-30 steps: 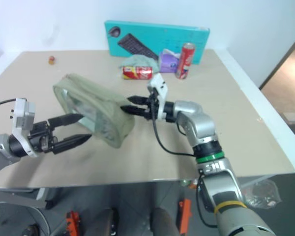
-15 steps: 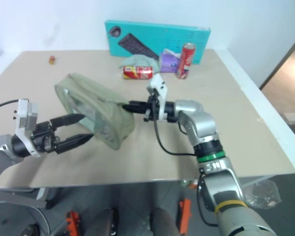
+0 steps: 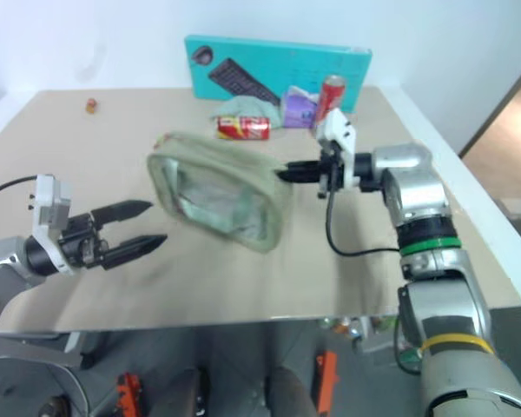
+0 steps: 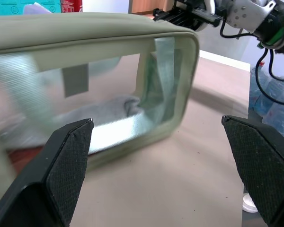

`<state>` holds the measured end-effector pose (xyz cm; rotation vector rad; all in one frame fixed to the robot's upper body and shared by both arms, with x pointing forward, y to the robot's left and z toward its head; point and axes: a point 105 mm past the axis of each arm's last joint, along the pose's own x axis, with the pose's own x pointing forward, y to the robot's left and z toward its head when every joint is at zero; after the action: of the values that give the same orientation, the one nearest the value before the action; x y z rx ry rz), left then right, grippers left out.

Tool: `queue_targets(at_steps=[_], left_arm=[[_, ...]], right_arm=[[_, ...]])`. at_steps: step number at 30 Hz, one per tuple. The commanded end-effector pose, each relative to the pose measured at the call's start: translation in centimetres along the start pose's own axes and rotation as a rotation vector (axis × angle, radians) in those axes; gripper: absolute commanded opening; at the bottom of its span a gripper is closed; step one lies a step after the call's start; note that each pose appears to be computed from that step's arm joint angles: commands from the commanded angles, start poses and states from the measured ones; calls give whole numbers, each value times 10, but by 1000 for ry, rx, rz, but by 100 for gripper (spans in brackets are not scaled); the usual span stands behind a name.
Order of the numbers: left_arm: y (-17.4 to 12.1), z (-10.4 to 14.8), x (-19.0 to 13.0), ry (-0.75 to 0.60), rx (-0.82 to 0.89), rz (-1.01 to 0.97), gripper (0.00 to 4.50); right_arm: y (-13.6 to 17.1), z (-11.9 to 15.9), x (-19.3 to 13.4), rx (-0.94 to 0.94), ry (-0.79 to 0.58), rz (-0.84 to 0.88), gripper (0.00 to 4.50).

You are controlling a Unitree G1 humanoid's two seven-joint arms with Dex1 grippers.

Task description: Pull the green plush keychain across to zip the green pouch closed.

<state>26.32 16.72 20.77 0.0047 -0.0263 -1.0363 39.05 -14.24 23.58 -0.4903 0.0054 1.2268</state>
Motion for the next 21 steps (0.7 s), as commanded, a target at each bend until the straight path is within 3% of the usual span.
queue_targets(at_steps=[1, 4, 8, 17, 21], left_arm=[[-2, 8, 1, -25, 37, -12, 450], [-2, 8, 1, -23, 37, -13, 450], [-2, 8, 2, -19, 37, -14, 450], [-2, 6, 4, -9, 38, -21, 450], [-2, 7, 5, -12, 36, -34, 450]], right_arm=[[-14, 5, -14, -81, 34, -43, 4], [-18, 2, -17, -53, 30, -55, 4], [-21, 10, -19, -39, -36, -72, 134], [-31, 62, -46, 1, -290, -233, 448], [-12, 71, -56, 19, -330, -269, 448]])
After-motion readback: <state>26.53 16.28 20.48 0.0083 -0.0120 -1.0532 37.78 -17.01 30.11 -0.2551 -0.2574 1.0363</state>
